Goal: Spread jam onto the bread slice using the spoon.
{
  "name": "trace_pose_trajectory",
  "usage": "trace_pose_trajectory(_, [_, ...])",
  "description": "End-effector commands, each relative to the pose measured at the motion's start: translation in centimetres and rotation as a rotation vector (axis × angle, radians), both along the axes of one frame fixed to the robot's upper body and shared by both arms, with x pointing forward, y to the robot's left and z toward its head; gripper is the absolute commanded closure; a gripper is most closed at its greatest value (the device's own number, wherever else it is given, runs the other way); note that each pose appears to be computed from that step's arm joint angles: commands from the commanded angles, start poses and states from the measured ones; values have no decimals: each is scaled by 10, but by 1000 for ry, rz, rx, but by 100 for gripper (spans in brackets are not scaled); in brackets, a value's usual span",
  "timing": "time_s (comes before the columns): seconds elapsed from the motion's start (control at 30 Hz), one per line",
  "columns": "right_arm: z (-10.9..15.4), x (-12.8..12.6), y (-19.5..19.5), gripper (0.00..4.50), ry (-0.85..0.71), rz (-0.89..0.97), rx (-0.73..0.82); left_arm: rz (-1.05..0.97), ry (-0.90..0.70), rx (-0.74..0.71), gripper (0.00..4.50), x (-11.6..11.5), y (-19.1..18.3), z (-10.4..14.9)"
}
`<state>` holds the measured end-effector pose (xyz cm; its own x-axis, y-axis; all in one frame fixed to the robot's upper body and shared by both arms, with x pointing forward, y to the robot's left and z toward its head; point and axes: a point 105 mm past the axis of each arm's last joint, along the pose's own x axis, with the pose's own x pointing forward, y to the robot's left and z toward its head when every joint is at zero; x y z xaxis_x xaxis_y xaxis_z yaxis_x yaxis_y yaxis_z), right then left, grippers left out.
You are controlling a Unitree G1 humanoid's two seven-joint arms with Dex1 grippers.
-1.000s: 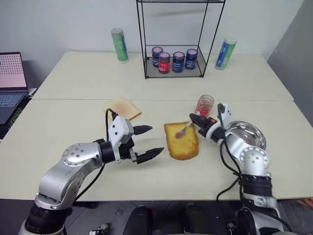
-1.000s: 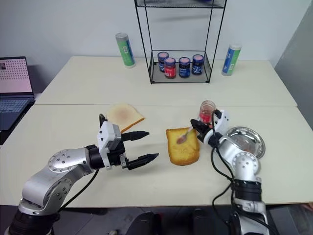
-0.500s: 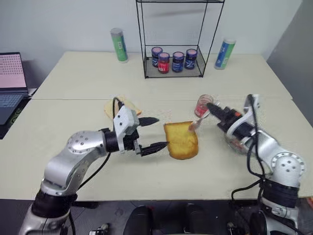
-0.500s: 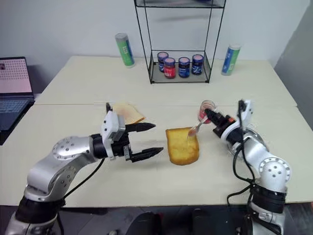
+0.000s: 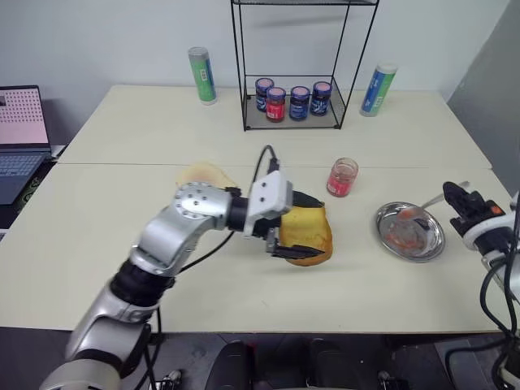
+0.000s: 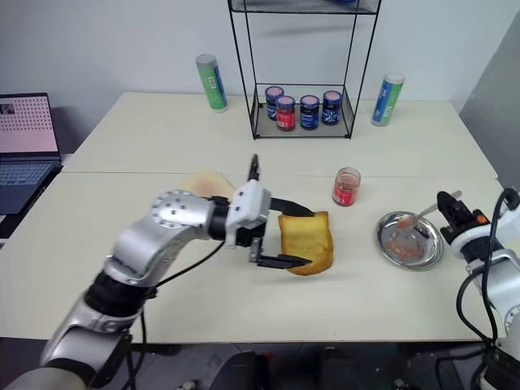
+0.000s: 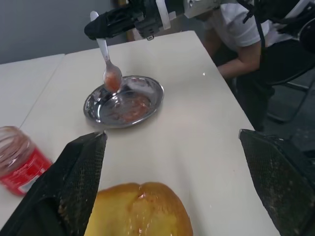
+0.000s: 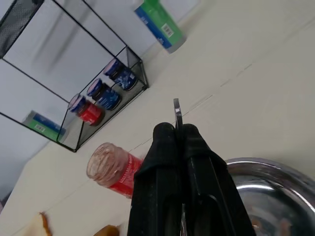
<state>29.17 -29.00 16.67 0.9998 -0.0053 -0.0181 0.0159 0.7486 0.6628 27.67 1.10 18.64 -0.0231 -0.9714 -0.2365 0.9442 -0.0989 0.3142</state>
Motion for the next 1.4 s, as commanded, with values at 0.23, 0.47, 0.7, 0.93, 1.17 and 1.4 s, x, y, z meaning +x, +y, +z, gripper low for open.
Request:
trace_pose_trajectory(0.23, [-38,12,-34,448,-29,-9,52,-36,-49,-35,0,6,-18,3])
trace_pose_trajectory(0.47, [-59,19,-56,448,1,-47,63,-25,-40,-42,0,4,-17,0])
trace_pose_trajectory(0.7, [-69,29,-62,448,9,-54,98,-11,-36,-45,0,3,-16,0])
trace_pose_trajectory(0.93, [-73,31,-61,318,18,-32,109,-2,-39,-48,0,3,-15,0])
trace_pose_trajectory(1.17, [-70,28,-65,152,16,-40,112,-5,-38,-57,0,2,-16,1])
trace_pose_trajectory(1.4, [-59,21,-82,5,-1,-95,94,-7,-40,-60,0,3,-17,3])
